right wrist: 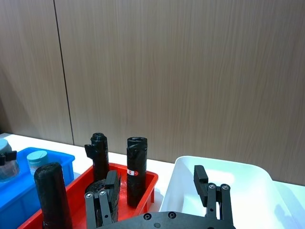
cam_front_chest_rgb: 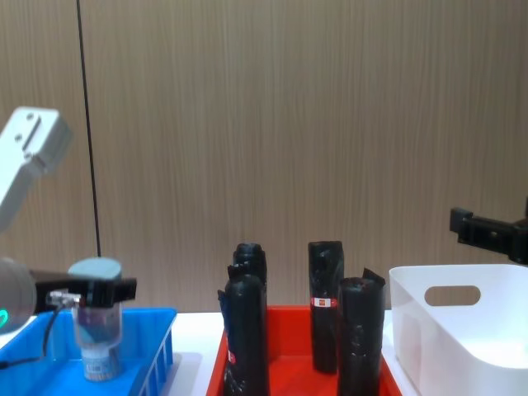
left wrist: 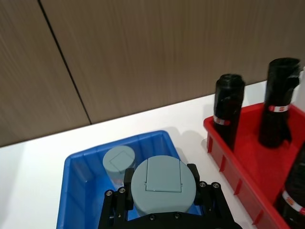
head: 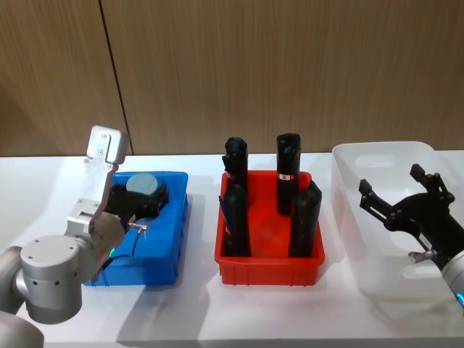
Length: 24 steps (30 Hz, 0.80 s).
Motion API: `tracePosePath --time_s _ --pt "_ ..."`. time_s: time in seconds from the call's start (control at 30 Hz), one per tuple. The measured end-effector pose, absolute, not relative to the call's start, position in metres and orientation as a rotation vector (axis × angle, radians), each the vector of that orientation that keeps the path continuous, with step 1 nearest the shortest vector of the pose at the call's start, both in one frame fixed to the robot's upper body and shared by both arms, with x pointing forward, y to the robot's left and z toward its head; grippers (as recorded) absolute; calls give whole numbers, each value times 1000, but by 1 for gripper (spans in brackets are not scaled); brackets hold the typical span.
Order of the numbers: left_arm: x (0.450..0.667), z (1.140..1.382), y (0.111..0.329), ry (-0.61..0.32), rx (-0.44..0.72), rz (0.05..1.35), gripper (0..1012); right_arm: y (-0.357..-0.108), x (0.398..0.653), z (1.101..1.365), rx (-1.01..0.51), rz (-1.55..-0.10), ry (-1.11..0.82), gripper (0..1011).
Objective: Pick the cotton swabs from the blue box and place them into the white box.
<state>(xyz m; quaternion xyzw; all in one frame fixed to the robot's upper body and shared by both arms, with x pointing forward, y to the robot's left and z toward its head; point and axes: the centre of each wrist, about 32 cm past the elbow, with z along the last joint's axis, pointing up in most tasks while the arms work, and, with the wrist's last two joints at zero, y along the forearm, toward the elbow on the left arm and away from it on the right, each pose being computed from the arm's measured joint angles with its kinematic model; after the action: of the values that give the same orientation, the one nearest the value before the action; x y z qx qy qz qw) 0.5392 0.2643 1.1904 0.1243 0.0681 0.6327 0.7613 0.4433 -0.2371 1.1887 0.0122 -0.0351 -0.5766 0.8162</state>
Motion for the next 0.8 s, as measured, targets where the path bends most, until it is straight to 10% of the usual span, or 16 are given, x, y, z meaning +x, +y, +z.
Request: tracePosePath --time_s 0.8 --pt "508 1215 281 118 132 1056 666 -237 443 1189 26 -1229 -75 1002"
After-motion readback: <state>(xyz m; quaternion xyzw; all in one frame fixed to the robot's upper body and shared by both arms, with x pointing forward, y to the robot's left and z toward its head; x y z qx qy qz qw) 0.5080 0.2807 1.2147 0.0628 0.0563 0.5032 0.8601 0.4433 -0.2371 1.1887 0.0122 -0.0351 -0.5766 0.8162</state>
